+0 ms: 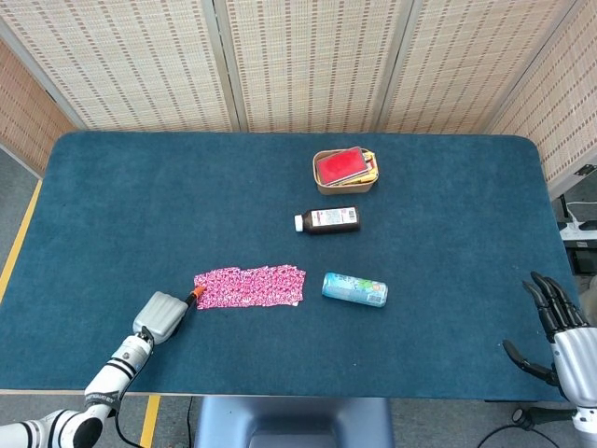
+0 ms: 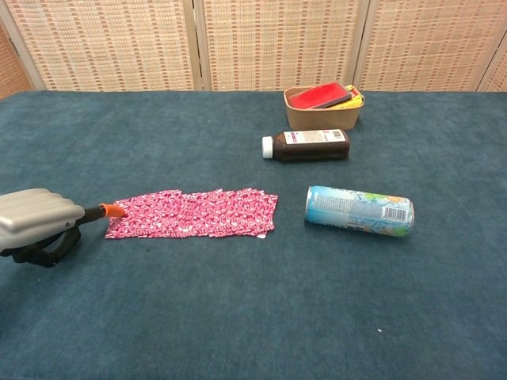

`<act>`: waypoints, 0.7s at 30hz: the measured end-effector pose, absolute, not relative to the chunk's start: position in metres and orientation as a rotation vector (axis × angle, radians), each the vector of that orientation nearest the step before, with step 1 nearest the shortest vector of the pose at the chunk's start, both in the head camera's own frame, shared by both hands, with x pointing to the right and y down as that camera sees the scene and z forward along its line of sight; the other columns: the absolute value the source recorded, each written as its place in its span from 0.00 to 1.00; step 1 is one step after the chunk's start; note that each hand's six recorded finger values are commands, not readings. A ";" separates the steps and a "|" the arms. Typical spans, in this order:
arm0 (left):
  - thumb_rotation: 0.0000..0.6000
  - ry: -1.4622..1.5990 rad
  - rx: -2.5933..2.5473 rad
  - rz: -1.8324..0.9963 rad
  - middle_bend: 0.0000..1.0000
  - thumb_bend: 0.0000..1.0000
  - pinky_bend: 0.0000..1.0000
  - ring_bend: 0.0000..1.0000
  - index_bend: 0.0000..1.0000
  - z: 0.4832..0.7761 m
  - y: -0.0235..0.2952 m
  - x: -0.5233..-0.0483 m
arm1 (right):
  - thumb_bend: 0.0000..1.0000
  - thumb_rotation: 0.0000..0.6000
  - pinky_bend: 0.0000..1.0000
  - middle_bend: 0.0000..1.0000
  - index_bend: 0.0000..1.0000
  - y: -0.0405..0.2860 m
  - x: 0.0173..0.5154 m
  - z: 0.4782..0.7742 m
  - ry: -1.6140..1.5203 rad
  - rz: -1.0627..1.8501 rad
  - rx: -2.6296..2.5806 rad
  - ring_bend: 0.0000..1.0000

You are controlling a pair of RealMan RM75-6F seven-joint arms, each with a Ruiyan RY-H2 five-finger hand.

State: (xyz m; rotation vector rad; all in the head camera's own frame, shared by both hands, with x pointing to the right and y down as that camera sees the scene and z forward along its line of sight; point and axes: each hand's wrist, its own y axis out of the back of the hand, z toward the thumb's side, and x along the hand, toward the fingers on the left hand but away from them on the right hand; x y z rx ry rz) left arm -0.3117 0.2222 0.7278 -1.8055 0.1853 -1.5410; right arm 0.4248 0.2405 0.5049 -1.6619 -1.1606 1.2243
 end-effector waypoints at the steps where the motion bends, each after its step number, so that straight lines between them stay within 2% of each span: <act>1: 1.00 0.184 -1.806 -1.546 0.71 0.89 0.68 0.71 0.00 0.729 0.223 -0.312 | 0.19 1.00 0.21 0.00 0.00 0.241 0.425 0.505 -1.160 1.224 -1.663 0.00; 11: 1.00 0.181 -1.773 -1.607 0.71 0.89 0.68 0.71 0.00 0.732 0.221 -0.326 | 0.19 1.00 0.21 0.00 0.00 0.241 0.425 0.504 -1.162 1.221 -1.664 0.00; 21: 1.00 0.223 -1.671 -1.769 0.71 0.89 0.68 0.71 0.00 0.730 0.215 -0.364 | 0.19 1.00 0.21 0.00 0.00 0.241 0.425 0.506 -1.158 1.229 -1.662 0.00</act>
